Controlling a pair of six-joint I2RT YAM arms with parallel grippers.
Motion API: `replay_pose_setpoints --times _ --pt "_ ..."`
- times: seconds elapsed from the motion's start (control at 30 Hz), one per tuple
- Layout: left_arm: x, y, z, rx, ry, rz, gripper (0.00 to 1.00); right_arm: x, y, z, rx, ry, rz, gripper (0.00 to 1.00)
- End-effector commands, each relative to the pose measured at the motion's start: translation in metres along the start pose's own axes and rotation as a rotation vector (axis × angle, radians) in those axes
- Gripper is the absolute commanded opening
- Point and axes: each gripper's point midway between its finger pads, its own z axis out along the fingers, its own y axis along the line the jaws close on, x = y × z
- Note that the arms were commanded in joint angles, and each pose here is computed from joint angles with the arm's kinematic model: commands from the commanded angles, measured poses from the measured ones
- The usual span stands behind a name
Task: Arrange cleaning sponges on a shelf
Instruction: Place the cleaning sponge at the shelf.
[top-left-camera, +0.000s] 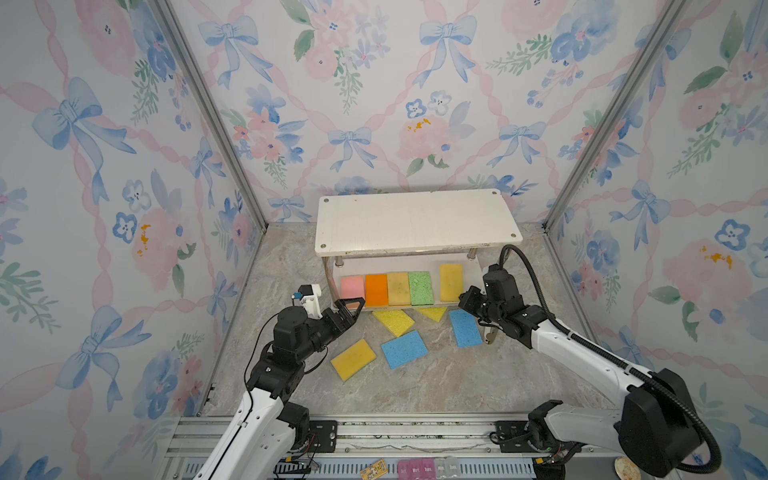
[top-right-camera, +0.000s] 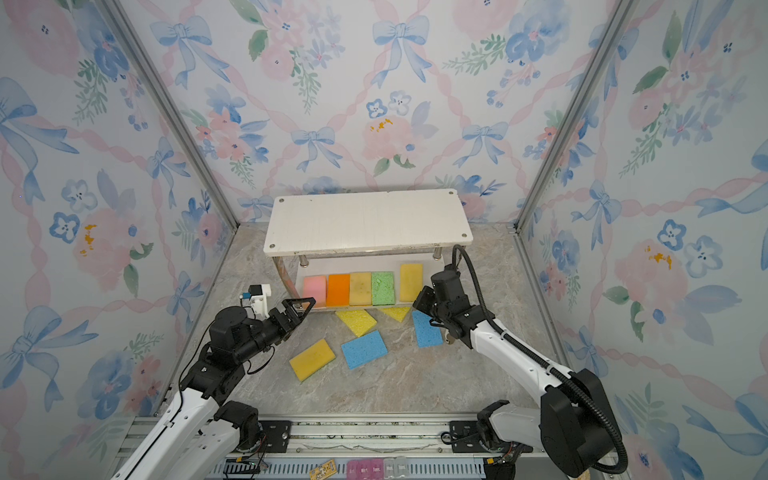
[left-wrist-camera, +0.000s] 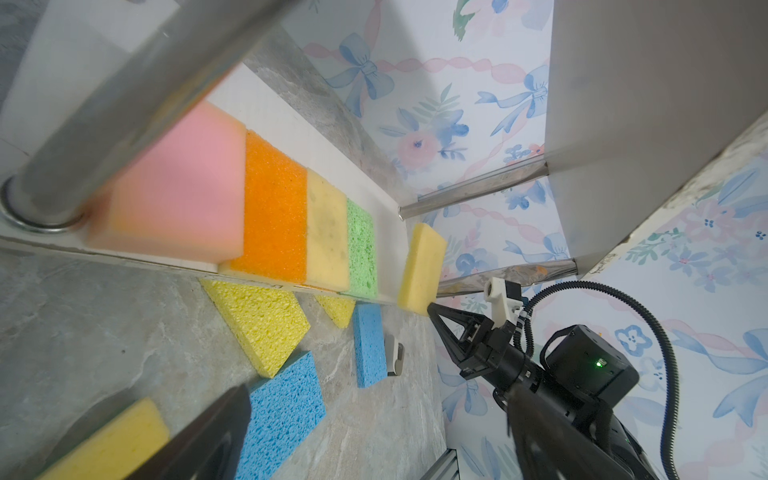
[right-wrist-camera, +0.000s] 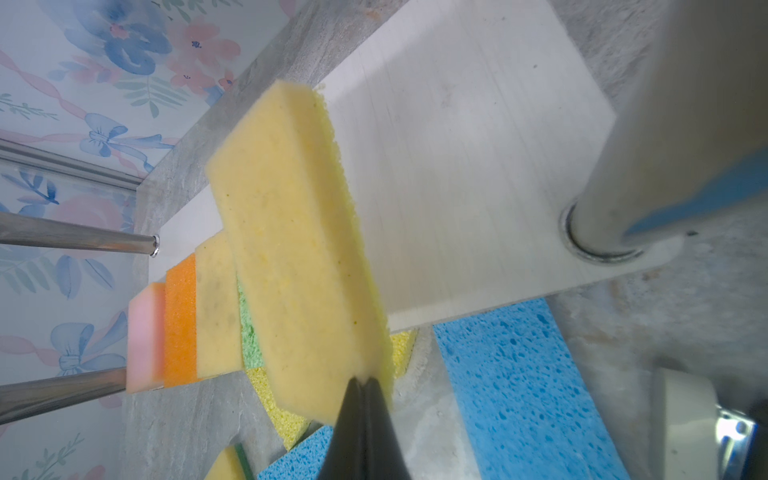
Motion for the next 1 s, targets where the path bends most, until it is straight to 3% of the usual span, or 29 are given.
replay_pose_setpoints --times 0.0,0.1,0.27,0.43,0.7,0.83,0.97 --pt "-0.002 -0.009 -0.002 0.021 0.007 0.034 0.98 0.004 -0.005 0.009 0.03 -0.01 -0.033 0.04" --pt "-0.001 -0.006 -0.003 0.02 0.009 0.027 0.98 0.009 -0.006 0.014 0.036 0.004 -0.039 0.08" --pt "0.001 -0.004 -0.004 0.024 0.014 0.019 0.98 0.013 -0.005 0.019 0.043 0.022 -0.045 0.25" --pt "0.003 -0.001 -0.004 0.022 0.024 0.01 0.98 0.016 -0.005 0.019 0.044 0.032 -0.045 0.55" --pt "0.001 -0.005 -0.01 0.043 0.004 0.02 0.98 0.016 0.001 -0.031 0.0 -0.034 -0.035 0.74" --pt "0.002 0.0 -0.01 0.034 -0.002 0.011 0.98 0.041 -0.008 -0.05 -0.027 0.011 0.084 0.79" --pt "0.002 0.003 -0.01 0.026 -0.01 0.001 0.98 0.066 -0.017 -0.046 -0.117 0.082 0.342 0.68"
